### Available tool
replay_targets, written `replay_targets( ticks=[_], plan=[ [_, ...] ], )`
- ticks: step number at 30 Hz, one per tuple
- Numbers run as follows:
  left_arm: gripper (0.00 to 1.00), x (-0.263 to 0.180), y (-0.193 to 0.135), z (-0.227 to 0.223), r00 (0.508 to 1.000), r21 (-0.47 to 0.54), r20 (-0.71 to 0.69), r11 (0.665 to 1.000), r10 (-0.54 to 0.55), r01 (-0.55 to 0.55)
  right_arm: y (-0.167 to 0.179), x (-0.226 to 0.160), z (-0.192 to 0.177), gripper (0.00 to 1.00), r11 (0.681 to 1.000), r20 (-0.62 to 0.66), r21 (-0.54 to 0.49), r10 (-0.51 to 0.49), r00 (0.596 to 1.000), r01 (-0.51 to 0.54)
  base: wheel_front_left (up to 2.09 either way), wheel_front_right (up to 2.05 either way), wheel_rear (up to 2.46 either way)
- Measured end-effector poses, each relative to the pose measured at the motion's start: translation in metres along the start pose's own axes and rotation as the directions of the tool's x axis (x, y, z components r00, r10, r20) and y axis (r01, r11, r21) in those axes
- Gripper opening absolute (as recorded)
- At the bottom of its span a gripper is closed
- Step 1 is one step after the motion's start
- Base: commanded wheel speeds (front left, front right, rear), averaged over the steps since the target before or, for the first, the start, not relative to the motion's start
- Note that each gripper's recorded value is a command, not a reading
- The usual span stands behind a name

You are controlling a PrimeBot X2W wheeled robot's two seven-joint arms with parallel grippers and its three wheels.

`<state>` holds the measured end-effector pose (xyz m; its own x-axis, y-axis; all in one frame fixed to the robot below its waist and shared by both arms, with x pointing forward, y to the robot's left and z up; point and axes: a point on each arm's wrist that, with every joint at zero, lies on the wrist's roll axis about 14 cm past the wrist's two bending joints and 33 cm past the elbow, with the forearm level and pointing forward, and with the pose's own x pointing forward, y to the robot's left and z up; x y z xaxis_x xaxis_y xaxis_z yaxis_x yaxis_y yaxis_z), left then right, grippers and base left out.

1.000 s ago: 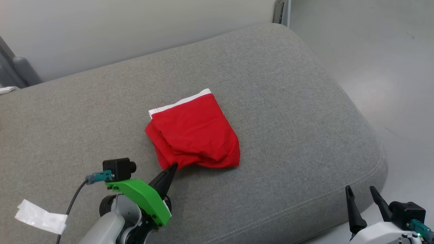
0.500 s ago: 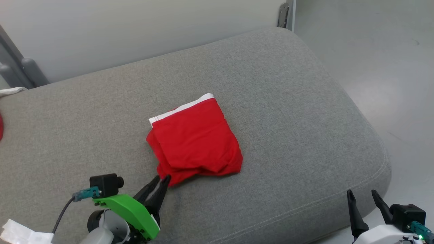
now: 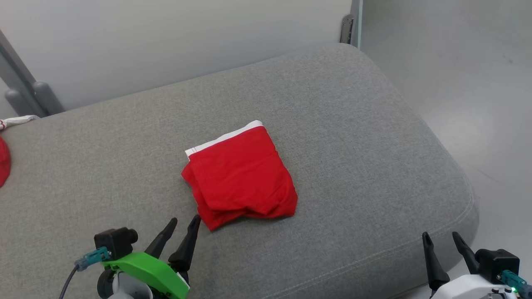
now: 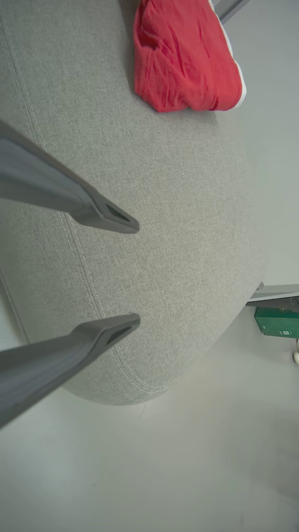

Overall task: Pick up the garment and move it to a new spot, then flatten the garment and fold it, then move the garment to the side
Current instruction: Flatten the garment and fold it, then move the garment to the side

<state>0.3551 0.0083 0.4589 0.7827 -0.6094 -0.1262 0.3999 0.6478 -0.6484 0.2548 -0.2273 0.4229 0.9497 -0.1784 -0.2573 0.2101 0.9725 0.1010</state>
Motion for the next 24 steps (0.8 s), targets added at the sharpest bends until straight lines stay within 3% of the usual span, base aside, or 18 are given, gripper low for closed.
replay_targets(
  ticks=[12, 19, 24],
  plan=[
    [1.0, -0.026, 0.018, 0.021, 0.984, 0.169, 0.133, 0.976, 0.119, -0.141, 0.018, 0.032, 0.043, 1.0, 0.995, 0.106, -0.046, 0.09, 0.99, -0.086, 0.0, 0.0, 0.0],
    [1.0, -0.052, 0.035, 0.045, 0.95, 0.2, 0.234, 0.946, 0.206, -0.255, 0.044, 0.063, 0.063, 1.0, 0.983, 0.116, -0.069, 0.179, 0.977, -0.172, 0.0, 0.0, 0.0],
    [1.0, -0.068, 0.043, 0.065, 0.918, 0.171, 0.312, 0.936, 0.244, -0.307, 0.076, 0.087, 0.066, 1.0, 0.968, 0.073, -0.017, 0.251, 0.965, -0.251, 0.0, 0.0, 0.0]
  ],
)
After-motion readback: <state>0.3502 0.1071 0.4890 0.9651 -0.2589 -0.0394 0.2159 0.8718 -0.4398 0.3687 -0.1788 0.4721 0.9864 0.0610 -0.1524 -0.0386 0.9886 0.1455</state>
